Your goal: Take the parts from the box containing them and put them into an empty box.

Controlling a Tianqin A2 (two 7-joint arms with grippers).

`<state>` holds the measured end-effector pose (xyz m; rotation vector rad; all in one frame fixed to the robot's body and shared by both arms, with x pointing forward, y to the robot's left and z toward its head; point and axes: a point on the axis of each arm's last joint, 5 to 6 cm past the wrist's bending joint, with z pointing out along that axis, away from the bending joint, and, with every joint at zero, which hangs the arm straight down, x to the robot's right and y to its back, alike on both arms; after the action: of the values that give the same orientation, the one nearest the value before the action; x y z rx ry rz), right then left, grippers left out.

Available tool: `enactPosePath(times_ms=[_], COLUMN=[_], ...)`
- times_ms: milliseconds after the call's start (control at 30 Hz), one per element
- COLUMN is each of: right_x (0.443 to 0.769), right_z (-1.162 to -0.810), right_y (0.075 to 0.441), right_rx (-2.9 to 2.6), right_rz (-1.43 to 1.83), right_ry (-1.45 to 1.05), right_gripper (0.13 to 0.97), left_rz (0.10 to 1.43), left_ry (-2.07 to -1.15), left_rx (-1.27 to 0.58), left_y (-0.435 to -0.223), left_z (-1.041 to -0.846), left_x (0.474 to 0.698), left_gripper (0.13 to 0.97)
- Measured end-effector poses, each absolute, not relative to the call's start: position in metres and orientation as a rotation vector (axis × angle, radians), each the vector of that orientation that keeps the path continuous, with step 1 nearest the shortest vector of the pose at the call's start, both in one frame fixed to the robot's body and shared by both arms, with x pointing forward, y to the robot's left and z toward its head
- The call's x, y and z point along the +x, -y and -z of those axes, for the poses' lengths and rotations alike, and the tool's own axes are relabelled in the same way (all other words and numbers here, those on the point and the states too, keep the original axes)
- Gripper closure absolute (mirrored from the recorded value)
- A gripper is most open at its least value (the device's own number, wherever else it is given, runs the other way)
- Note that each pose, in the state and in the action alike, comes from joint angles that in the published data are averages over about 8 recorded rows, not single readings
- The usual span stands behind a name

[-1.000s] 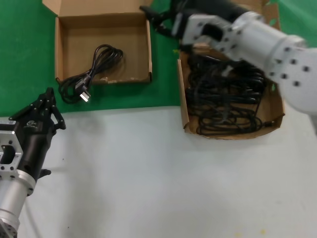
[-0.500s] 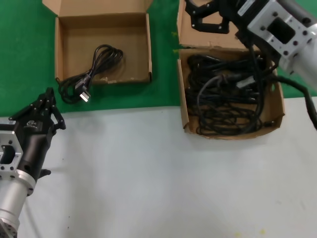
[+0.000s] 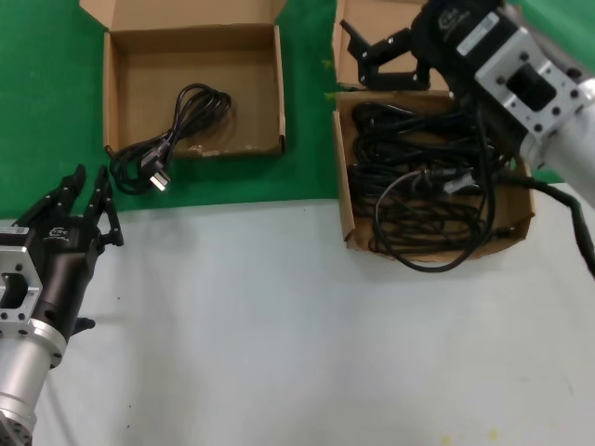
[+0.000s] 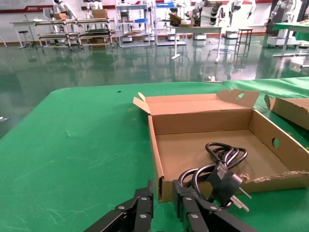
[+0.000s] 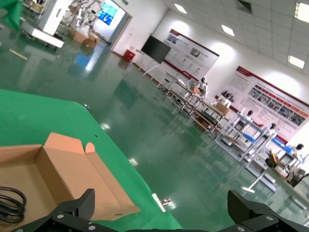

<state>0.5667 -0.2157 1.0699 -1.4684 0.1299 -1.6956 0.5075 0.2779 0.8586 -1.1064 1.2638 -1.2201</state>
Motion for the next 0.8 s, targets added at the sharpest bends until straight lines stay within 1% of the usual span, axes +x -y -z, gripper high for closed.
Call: enactPosePath(times_ms=[167, 267, 300, 567, 600, 800], right_x=[0.567, 0.566, 0.566, 0.564, 0.564, 0.561], right_z=[-1.055, -1.046, -1.043, -1.018, -1.015, -0.996], right_y=[0.219, 0.221, 0.221, 0.227, 0.228, 0.233], right_rx=[-1.452, -1.441, -1.438, -1.41, -1.407, -1.386], right_rz=[1.652, 1.626, 1.618, 1.552, 1.545, 1.5], right_ry=[-0.179, -0.211, -0.222, -0.319, -0.332, -0.413], right_gripper=[0.131, 0.131, 0.13, 0.13, 0.13, 0.13], left_rz=[1.218, 1.217, 1.216, 1.213, 1.213, 1.21], left_ry=[-1.263, -1.263, -1.262, -1.261, -1.261, -1.26], left_rx=[-1.108, -1.109, -1.109, -1.111, -1.111, -1.113], left_y=[-0.278, -0.278, -0.278, -0.279, -0.279, -0.279], left_z=[-0.858, -0.858, -0.858, -0.858, -0.858, -0.857], left_x=[0.507, 0.507, 0.507, 0.506, 0.506, 0.506], left_gripper=[0.856, 0.818, 0.818, 0.654, 0.654, 0.493])
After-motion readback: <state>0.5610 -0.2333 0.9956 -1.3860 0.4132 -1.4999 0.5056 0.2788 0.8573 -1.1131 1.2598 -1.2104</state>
